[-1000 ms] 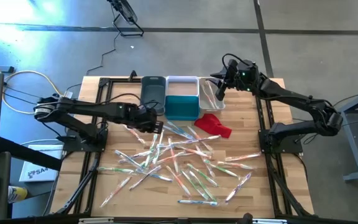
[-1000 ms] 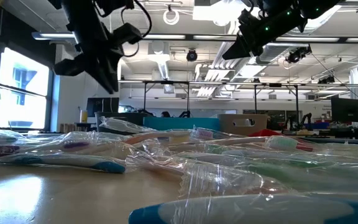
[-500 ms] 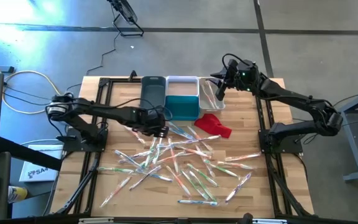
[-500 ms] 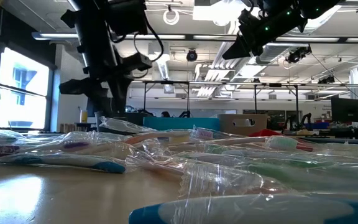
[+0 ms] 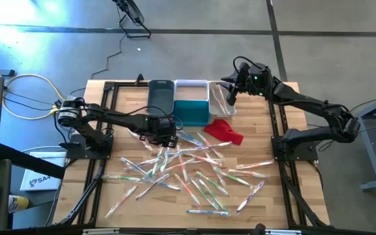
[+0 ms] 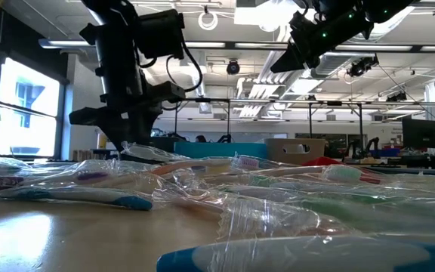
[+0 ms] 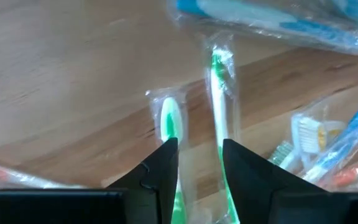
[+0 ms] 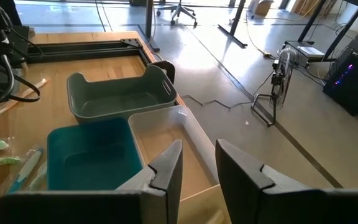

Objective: Pick & Place Toothbrushes
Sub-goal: Put the green toothbrush into the transparent bin

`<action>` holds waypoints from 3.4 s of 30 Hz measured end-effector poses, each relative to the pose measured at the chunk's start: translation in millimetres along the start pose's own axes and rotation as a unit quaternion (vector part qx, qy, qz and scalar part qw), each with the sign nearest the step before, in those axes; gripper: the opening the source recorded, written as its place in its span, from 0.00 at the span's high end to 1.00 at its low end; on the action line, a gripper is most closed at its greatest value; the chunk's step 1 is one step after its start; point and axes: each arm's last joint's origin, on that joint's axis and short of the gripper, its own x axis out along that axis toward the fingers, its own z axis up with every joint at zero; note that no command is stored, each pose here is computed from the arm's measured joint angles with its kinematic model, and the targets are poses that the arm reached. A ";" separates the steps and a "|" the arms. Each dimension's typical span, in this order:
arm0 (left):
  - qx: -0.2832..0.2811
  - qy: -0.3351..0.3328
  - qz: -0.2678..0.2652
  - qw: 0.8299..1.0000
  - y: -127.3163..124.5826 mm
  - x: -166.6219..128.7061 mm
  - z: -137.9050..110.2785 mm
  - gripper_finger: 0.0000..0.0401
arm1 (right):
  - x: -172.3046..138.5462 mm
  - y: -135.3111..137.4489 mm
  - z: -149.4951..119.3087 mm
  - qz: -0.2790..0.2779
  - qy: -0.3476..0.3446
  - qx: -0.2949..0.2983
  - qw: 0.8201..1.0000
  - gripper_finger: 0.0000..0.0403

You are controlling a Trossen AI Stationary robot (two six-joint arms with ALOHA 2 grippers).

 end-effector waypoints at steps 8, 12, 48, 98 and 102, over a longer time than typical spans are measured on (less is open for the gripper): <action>0.000 0.002 0.008 1.000 1.6 0.2 -0.5 0.69 | 0.0 0.0 -0.1 0.000 0.000 0.000 1.000 0.78; 0.001 0.000 0.012 1.000 2.4 0.2 -0.6 0.69 | 0.0 0.0 0.1 0.000 0.000 0.000 1.000 0.78; 0.004 0.031 0.018 0.999 -3.2 31.3 -1.6 0.69 | 0.0 0.5 -2.5 0.003 0.012 0.002 1.000 0.78; 0.093 -0.051 -0.141 0.984 -12.3 -61.4 86.0 0.96 | 0.0 0.4 -2.3 0.001 0.012 0.001 1.000 0.78; 0.113 -0.060 -0.163 0.978 -16.8 -68.3 91.0 0.96 | 0.0 0.4 -2.3 0.001 0.012 0.001 1.000 0.78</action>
